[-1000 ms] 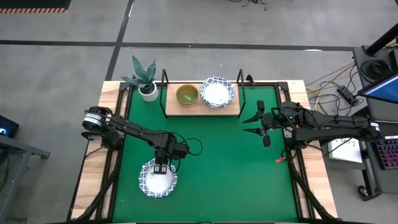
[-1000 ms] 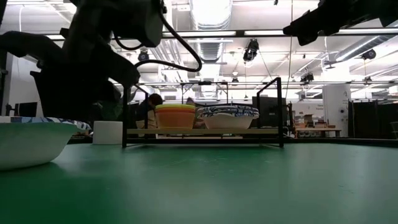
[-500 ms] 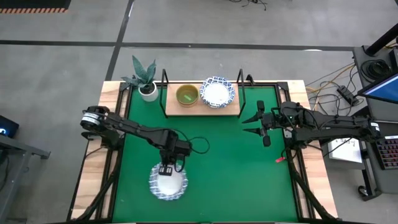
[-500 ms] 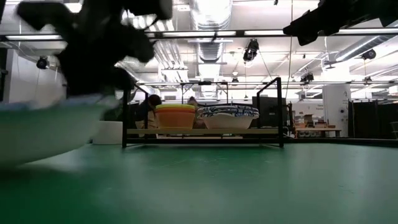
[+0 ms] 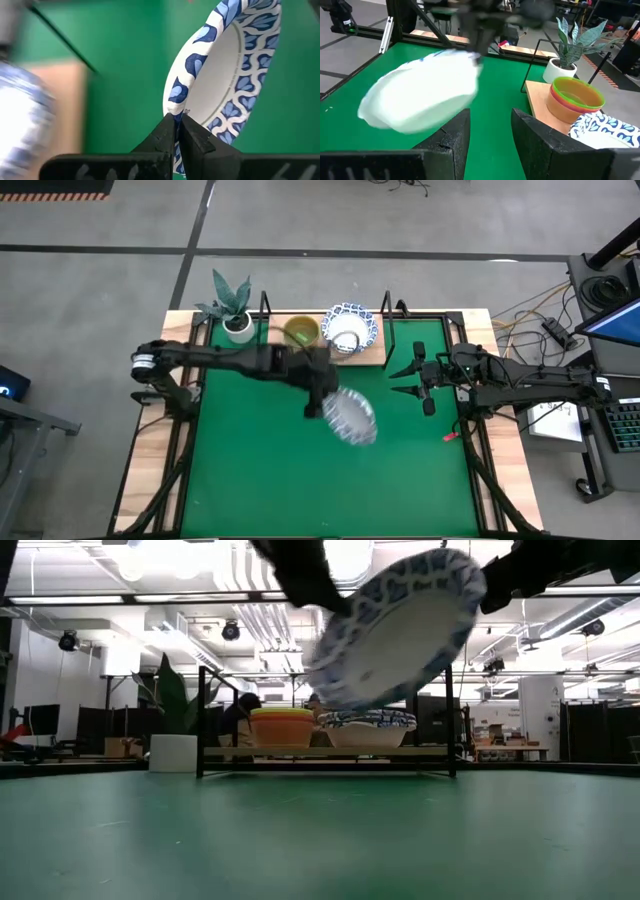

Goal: Place and stack bowls onto a shelf
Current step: Stack the blue patterned bowl on top of the other blue patterned bowl on the shelf

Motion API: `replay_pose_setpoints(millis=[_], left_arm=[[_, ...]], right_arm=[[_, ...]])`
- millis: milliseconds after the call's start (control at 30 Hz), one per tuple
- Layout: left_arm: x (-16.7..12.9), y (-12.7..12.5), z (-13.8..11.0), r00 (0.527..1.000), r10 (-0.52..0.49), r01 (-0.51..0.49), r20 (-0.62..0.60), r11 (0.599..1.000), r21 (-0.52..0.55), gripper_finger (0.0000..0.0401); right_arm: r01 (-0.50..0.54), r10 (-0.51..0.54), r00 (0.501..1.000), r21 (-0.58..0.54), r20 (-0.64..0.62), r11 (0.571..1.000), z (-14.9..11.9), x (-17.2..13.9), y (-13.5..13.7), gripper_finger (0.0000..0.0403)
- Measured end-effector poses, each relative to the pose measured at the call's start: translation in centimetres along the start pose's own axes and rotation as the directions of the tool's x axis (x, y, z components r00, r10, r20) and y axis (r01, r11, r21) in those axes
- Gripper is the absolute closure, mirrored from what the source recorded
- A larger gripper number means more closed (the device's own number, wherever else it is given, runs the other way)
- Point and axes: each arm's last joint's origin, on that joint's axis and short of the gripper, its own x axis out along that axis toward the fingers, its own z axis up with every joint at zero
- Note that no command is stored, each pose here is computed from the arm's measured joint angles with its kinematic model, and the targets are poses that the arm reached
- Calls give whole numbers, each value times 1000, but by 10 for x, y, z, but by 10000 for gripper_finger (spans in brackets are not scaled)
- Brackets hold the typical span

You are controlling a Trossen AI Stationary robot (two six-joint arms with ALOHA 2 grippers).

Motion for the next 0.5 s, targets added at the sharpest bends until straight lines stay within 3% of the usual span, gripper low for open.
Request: replay_pose_setpoints(millis=[133,267,500], left_arm=[[-6,37,10,974,201,-201,103,980,-10,401],[-12,79,8,917,376,-365,134,926,-101,401],[-23,134,-6,858,500,-441,121,835,-328,401]], right_arm=[[0,0,1000,0,0,1000,0,0,0,271],[0,0,1000,-4,0,1000,0,0,0,271],[0,0,1000,-7,-1,1000,0,0,0,271]])
